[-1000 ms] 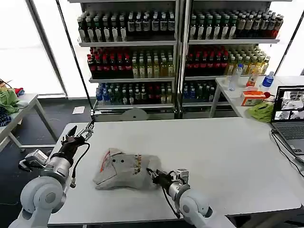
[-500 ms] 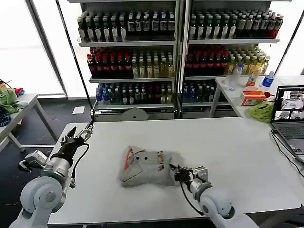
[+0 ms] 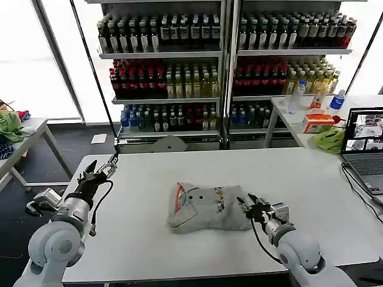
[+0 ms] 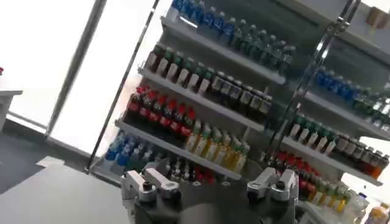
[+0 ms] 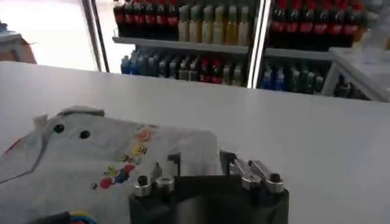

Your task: Fold and organize the clothes.

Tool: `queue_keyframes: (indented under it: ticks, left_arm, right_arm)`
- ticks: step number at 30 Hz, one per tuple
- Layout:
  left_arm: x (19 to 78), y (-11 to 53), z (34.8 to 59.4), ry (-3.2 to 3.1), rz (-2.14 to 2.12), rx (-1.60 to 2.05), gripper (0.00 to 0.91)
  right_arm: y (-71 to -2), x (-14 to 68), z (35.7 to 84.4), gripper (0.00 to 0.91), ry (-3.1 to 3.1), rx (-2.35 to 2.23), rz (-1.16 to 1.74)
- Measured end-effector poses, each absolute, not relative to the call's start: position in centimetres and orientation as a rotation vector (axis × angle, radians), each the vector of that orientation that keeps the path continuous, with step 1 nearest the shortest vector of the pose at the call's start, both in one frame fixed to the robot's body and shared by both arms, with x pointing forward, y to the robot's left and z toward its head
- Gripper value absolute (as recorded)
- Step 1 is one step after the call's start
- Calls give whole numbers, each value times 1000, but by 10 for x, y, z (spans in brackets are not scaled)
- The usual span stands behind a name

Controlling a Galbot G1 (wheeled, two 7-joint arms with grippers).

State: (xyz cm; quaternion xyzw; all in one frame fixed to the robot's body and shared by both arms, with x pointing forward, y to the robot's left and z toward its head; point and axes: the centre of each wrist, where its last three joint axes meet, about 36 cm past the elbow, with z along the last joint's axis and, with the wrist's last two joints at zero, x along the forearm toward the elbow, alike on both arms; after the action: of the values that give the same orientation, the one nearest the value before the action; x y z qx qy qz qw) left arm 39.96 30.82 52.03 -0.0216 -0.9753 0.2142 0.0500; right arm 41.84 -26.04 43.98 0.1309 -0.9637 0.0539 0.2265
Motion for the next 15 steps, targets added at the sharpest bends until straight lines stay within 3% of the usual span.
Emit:
queue_keyframes:
  ticks: [15]
  left_arm:
    - [392,308,521,-2981,613,-89,907]
  right_arm:
    - [-218,437,447,907,-2819,270,184]
